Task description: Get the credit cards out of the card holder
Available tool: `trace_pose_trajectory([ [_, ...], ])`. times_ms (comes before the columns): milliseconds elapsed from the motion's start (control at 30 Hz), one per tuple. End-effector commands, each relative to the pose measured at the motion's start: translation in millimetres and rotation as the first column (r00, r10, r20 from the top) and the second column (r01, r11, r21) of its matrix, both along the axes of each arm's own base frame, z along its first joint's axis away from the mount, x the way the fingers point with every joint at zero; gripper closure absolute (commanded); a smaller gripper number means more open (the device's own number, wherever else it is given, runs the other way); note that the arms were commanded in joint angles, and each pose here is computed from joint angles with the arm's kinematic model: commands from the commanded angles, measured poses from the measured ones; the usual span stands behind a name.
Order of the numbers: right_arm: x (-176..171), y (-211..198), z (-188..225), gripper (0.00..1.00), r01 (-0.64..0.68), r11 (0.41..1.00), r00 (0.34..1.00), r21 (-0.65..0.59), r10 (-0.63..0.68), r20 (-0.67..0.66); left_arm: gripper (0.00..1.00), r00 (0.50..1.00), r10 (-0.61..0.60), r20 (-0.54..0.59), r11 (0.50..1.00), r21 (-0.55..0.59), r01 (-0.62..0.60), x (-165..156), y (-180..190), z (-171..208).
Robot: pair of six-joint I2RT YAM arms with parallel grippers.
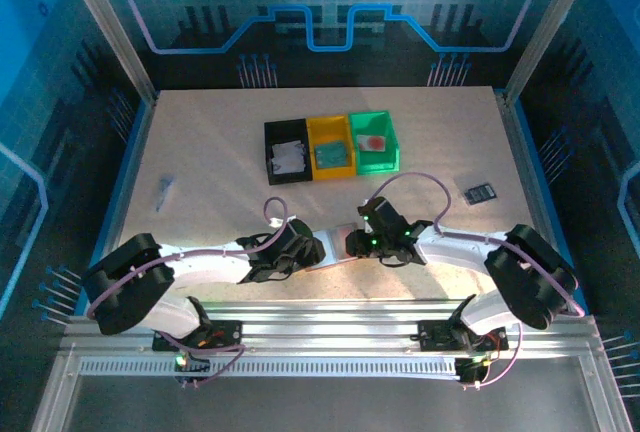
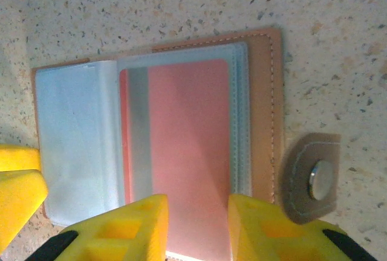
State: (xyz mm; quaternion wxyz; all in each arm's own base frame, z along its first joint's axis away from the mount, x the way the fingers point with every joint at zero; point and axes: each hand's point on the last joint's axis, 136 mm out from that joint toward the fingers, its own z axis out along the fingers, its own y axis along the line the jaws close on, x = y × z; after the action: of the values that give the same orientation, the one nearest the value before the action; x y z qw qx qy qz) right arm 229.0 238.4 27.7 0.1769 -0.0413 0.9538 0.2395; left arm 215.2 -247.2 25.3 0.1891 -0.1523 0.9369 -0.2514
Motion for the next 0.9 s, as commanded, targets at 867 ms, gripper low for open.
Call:
trace_pose_trajectory([
  [867,-5,-10,3,0.69,0.004,0.991,0.998,-0.135,0.005,0.062,0.48,0.996,-0.007,-0.084,0.999,0.042,0.011,-18,9,-27],
])
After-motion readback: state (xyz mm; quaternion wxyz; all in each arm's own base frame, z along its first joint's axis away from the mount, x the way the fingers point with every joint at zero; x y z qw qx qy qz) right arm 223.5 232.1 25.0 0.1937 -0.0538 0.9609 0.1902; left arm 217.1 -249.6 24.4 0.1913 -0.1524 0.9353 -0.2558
